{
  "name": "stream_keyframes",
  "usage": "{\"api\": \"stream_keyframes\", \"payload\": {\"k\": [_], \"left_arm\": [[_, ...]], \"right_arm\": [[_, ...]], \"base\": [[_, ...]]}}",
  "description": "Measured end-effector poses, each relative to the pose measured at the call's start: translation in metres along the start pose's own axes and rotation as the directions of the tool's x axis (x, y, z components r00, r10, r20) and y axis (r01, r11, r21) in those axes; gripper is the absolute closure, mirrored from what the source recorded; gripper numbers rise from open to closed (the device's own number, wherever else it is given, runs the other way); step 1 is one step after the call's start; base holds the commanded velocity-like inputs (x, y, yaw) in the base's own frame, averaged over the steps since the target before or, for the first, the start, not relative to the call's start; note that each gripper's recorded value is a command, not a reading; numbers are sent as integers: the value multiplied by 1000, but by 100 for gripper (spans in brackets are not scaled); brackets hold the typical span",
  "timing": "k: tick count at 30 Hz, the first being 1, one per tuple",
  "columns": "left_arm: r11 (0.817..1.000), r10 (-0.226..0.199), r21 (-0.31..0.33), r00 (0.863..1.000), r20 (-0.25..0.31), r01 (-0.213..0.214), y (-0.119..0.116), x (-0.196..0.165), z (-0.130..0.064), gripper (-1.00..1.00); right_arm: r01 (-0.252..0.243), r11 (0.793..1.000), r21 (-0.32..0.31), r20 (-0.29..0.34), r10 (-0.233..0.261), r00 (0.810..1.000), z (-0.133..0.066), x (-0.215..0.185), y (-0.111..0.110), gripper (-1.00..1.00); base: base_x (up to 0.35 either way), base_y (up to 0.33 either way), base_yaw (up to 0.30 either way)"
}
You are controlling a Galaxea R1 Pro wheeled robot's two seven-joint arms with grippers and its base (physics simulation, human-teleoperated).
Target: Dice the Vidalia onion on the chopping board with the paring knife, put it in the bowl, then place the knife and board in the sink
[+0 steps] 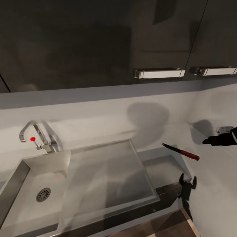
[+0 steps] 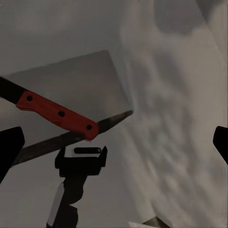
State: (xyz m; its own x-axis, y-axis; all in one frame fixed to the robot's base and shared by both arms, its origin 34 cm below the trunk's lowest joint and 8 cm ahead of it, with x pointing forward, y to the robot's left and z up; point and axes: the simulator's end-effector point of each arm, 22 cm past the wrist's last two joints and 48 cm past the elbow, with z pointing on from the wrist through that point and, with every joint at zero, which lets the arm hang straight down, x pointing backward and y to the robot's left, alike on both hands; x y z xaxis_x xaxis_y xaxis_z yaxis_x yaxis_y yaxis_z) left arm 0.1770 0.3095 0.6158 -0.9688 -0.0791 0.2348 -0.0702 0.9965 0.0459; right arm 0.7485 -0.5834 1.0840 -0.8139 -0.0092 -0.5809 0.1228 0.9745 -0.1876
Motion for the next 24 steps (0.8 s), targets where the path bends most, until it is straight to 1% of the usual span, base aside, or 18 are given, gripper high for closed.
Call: {"api": "stream_keyframes", "payload": {"k": [2, 4, 6, 8, 9, 10, 12, 15, 19, 22, 24], "left_arm": [[1000, 1, 1, 1000, 0, -1, -1, 0, 0, -100], [1000, 1, 1, 1000, 0, -1, -2, 0, 0, -100], [1000, 1, 1, 1000, 0, -1, -2, 0, 0, -100], [1000, 2, 2, 1000, 1, -2, -2, 0, 0, -100], [1000, 2, 2, 1000, 1, -2, -3, 0, 0, -100], [1000, 2, 4, 1000, 2, -2, -4, 0, 0, -100], [1000, 4, 8, 1000, 1, -5, -8, 0, 0, -100], [1000, 6, 12, 1000, 1, -6, -11, 0, 0, -100], [1000, 7, 15, 1000, 1, -7, -14, 0, 0, -100], [1000, 7, 14, 1000, 1, -7, -14, 0, 0, -100], [1000, 6, 14, 1000, 1, -6, -14, 0, 0, -100]], "right_arm": [[23, 1000, -14, 11, -23, 1000, 4, -3, 12, -100], [48, 999, -19, 24, -48, 999, 6, -7, 19, -100], [116, 993, -24, 45, -115, 992, 11, -12, 34, -100], [183, 982, -42, 50, -181, 982, 15, -11, 50, -100], [215, 974, -75, 53, -212, 976, 17, -10, 63, -100], [231, 967, -104, 57, -226, 972, 16, -9, 71, -100], [256, 950, -178, 71, -247, 966, 14, -7, 90, -100], [268, 938, -219, 80, -257, 963, 12, -6, 98, -100], [280, 929, -242, 95, -265, 960, 11, -7, 103, -100], [310, 919, -244, 129, -286, 950, 10, -12, 105, -100], [312, 918, -243, 132, -288, 949, 10, -11, 103, -100]], "base": [[6, 0, 0], [4, 0, 0], [2, 0, 0], [0, 0, 0], [0, 0, 0], [0, 0, 0], [0, 0, 0], [0, 0, 0], [0, 0, 0], [0, 0, 0], [0, 0, 0]]}}
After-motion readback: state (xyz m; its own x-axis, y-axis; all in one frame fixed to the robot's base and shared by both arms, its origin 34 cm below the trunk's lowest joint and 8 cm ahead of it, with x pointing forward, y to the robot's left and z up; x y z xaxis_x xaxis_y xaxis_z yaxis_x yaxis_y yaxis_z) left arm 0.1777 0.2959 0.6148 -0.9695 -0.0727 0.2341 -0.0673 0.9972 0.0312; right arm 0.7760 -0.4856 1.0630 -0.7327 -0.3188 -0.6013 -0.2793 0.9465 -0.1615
